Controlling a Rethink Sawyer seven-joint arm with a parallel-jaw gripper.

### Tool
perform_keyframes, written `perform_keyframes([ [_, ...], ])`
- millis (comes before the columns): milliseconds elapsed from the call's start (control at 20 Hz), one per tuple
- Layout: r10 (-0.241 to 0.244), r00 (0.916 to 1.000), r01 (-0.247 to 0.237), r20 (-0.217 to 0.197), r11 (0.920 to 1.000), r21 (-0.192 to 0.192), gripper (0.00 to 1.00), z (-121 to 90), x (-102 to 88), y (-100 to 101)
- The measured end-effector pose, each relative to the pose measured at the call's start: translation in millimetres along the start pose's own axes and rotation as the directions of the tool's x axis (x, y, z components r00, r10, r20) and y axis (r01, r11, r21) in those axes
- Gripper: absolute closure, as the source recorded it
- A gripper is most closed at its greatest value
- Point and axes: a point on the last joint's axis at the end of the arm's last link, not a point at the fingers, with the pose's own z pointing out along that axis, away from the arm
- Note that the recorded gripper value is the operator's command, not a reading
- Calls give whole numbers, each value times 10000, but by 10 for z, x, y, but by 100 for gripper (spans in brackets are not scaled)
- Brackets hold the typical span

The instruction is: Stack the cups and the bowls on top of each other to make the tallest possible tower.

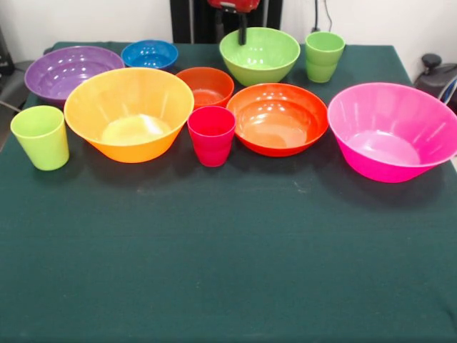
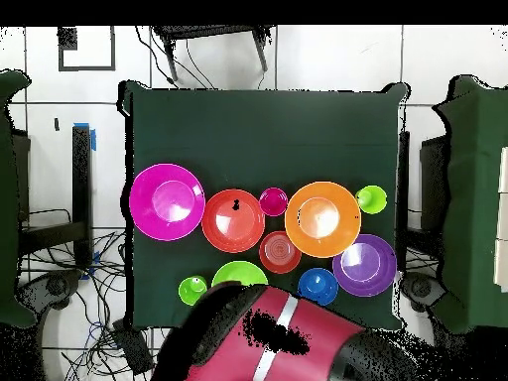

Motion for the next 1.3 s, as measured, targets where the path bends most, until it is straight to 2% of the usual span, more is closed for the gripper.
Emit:
perform_keyframes([
  [450, -197, 9997, 196, 123, 9998, 71, 0, -4, 112, -95],
  [700, -216, 9997, 213, 127, 9995, 250, 0, -23, 136, -177],
  [750, -276, 9995, 272, 139, 9992, 308, 100, -34, 137, -188],
  [1300, -565, 9971, 562, 503, 9984, 78, 100, -95, 91, -169],
])
